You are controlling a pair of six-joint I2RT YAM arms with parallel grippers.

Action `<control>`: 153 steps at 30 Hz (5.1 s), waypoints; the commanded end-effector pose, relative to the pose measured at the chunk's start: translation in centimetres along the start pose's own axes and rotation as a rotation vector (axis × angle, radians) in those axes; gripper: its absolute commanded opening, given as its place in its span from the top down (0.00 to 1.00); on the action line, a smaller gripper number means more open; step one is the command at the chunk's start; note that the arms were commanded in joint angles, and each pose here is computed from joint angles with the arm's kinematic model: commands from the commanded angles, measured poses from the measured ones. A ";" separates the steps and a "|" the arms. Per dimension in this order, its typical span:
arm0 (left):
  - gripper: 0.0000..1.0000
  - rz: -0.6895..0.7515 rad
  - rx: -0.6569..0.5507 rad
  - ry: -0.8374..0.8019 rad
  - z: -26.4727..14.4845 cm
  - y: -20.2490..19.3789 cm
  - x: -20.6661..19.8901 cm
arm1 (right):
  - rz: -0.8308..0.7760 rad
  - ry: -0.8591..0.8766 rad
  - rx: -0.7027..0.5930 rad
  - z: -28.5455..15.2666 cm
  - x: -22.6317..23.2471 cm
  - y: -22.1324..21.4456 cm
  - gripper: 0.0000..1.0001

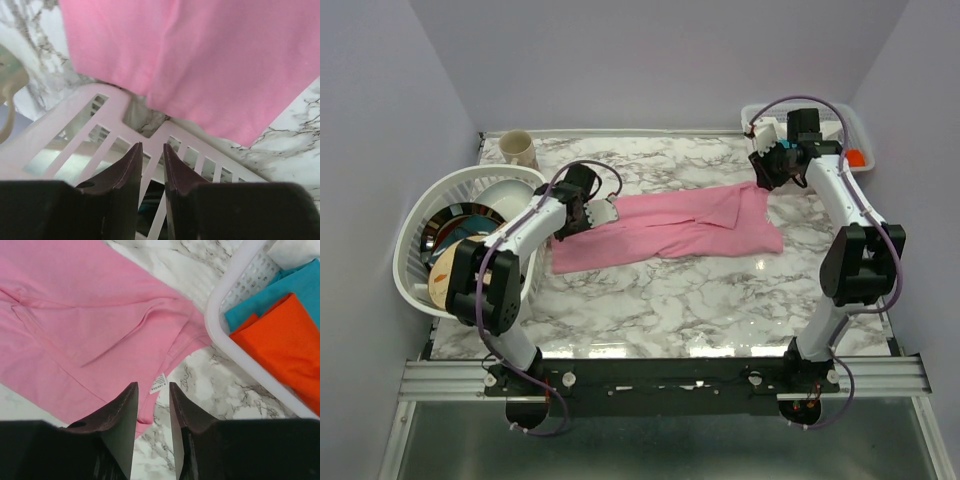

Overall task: Roll the t-shirts
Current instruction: Fold the T-shirt at the center of the board.

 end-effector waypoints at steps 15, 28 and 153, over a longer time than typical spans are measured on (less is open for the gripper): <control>0.91 -0.187 -0.063 -0.228 0.7 -1.1 -6.0 | -0.108 0.272 0.296 -1.5 5.7 -10.0 0.59; 0.92 -0.181 0.004 -0.287 4.3 -1.1 -7.1 | -0.152 0.306 0.433 2.7 5.0 -13.0 0.62; 0.63 -0.212 -0.153 -0.248 -2.6 -2.3 -6.2 | -0.499 0.454 0.192 3.1 11.4 -7.2 0.61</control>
Point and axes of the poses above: each gripper's point midway between its finger pads, its own z axis out along the fingers, its own x axis along the line the jaws close on, y = z × x, the point moved 8 cm from there along -z, back along the fingers, and after that the axes turned 5 degrees about -z, right-handed, at the moved point
